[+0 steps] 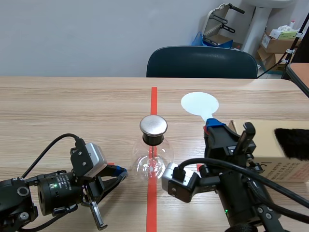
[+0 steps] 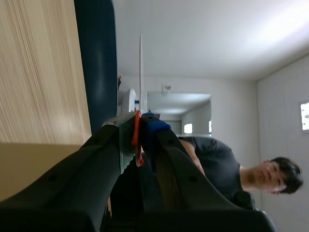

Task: Do the electroscope experiment

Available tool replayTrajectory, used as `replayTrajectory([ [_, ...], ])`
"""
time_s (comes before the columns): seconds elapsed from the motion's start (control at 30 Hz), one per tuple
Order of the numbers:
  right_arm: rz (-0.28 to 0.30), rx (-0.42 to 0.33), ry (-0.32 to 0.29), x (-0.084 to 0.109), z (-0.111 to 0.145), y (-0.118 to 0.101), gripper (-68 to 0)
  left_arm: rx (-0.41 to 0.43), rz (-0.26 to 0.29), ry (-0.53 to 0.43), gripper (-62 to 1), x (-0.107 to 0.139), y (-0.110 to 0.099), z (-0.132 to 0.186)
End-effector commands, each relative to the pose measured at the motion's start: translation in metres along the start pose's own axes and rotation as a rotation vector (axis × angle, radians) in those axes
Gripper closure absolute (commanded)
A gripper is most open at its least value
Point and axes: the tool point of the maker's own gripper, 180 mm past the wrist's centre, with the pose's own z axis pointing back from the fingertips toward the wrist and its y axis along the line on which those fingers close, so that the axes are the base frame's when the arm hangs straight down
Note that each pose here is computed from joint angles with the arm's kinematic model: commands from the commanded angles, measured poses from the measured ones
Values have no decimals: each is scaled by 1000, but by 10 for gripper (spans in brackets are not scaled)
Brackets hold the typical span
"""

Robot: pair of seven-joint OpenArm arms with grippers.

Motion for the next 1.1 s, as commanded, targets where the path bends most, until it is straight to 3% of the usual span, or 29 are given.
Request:
replayTrajectory([
  [0.0,2,-42,30,-7,-5,-12,-8,14,-1,-41,-40,12,6,-4],
  [0.2,1,-42,95,-19,-4,-12,-8,14,-1,-41,-40,12,6,-4],
  [1.07,0,-42,97,-20,-4,-12,-8,14,-2,-56,-40,14,6,-4],
])
